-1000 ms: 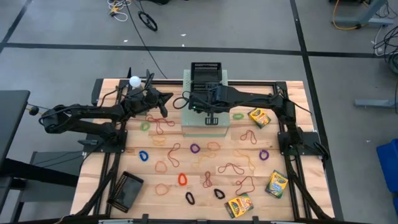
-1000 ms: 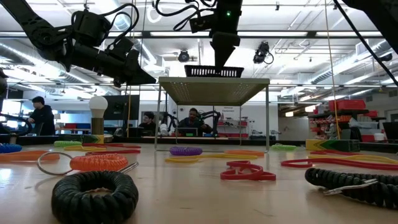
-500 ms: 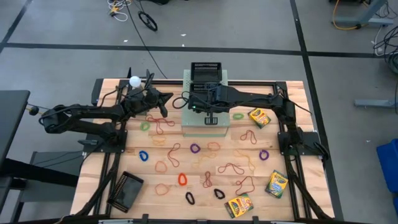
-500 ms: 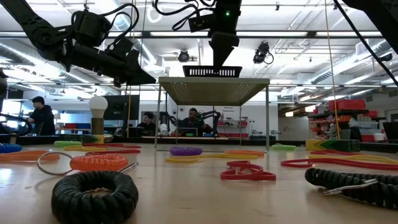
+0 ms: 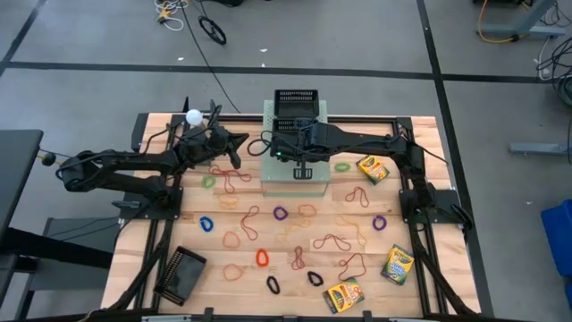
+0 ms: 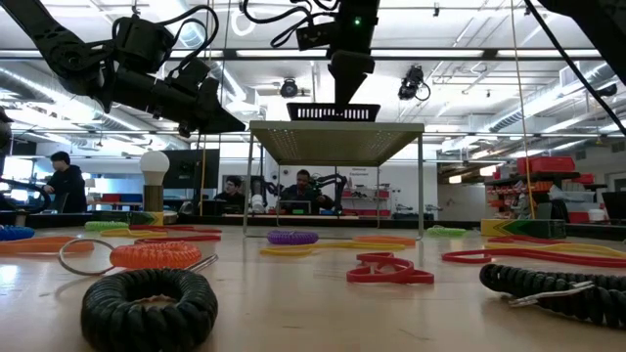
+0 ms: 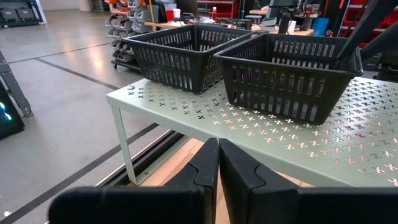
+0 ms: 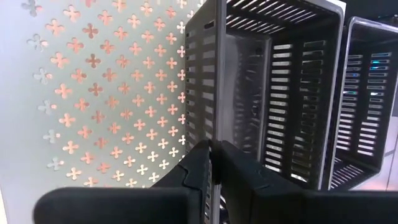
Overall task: Pick & Place Office Desk Supplies
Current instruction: Put the top black bin on the shelf aligned with the other black bin
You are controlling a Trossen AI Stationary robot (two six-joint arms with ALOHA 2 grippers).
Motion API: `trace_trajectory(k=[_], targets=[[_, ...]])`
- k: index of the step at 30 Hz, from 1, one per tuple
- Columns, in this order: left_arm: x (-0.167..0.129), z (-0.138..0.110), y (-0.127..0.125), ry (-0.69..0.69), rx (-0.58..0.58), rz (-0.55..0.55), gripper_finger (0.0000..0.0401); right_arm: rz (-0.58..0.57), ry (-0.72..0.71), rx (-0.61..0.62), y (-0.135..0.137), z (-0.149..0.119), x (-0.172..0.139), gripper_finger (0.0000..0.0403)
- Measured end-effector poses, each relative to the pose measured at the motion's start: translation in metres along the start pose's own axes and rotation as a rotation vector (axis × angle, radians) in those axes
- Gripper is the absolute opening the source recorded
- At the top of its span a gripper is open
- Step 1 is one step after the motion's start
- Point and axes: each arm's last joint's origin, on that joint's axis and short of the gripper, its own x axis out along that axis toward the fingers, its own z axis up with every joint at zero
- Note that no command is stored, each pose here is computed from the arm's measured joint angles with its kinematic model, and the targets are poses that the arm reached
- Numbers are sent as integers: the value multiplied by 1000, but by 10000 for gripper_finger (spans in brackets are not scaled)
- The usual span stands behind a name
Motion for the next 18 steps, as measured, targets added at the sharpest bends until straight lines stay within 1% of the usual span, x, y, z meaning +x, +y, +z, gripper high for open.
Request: trace_trajectory(k=[6,18], targets=[[0,0,0,0,0,0,21,-5,-18,11,0,2,0,46],[0,0,0,0,0,0,21,-1,1,33,0,0,0,46]])
